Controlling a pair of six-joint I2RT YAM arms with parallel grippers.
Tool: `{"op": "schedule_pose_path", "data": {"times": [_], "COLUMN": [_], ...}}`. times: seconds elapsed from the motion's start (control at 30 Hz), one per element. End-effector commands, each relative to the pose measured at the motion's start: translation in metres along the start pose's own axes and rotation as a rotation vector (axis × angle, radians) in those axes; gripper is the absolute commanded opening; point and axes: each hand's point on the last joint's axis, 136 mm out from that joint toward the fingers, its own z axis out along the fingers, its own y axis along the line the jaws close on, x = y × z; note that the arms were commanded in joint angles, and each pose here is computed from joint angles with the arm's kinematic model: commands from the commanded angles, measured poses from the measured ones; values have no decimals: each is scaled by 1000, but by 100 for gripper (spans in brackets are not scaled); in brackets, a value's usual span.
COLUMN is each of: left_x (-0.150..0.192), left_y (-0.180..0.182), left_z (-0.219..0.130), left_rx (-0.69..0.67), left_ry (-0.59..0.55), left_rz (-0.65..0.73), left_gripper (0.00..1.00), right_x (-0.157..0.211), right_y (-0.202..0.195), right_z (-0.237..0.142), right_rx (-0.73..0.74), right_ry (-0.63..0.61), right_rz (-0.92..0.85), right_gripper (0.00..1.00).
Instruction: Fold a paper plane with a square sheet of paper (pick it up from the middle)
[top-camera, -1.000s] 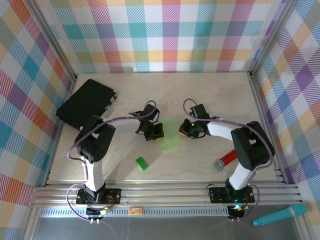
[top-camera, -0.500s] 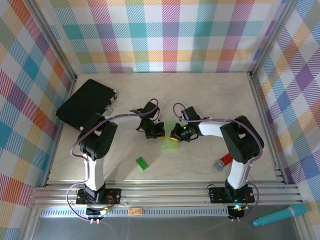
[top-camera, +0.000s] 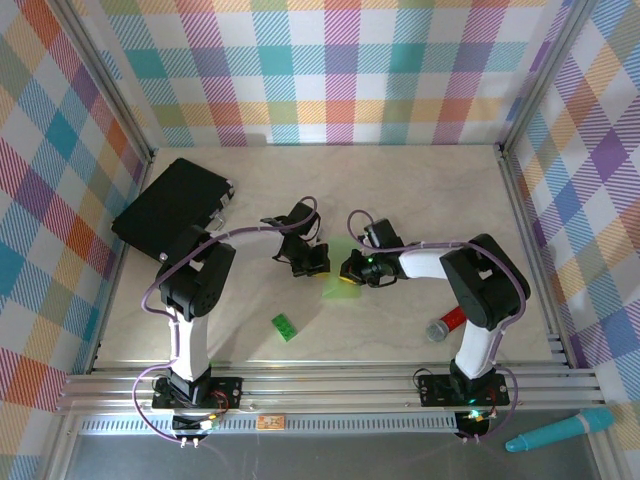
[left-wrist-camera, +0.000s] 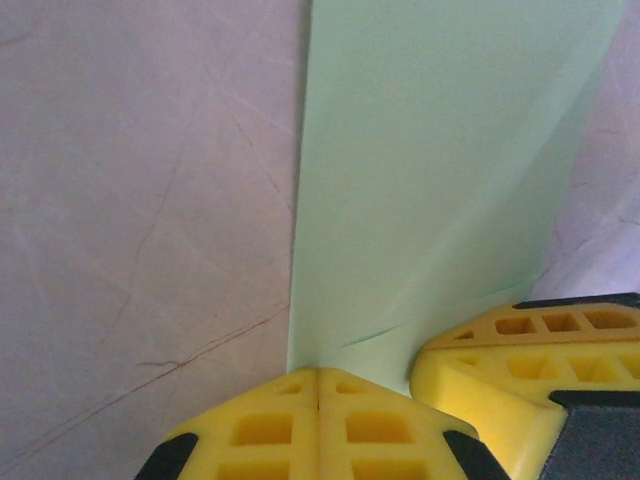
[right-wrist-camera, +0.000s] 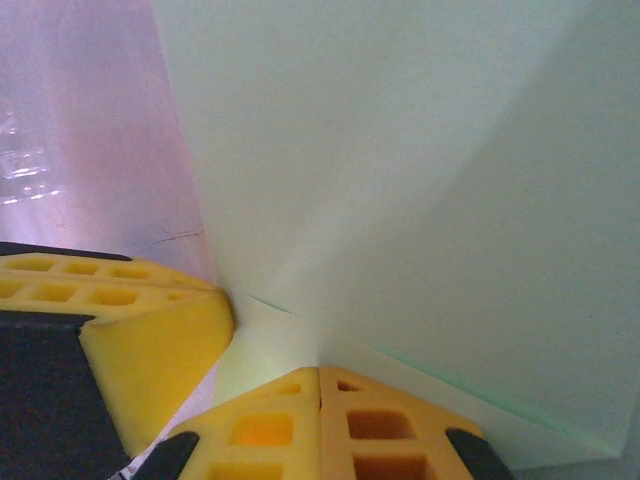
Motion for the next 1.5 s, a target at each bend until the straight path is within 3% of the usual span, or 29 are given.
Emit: {"op": "schedule_pose_path", "data": {"times": [0.0, 0.2, 0.9, 1.47], "left_x": [-6, 12, 44, 62], "left_y": [-15, -26, -40, -6], "left_z": [-26, -30, 7, 20], "left_rx": [18, 43, 126, 14], "left_ry": [-72, -116, -47, -25], "left_rz": [-43, -143, -193, -201], "left_gripper": [0, 8, 5, 2], "right_x": [27, 28, 33, 35], "right_y": [-64, -68, -74, -79], "right_z": [7, 10, 13, 13], "right_rx": [228, 241, 252, 279], "right_ry": [46, 50, 67, 78], "right_rz": [106, 130, 169, 188], "right_gripper": [7, 7, 7, 7]}}
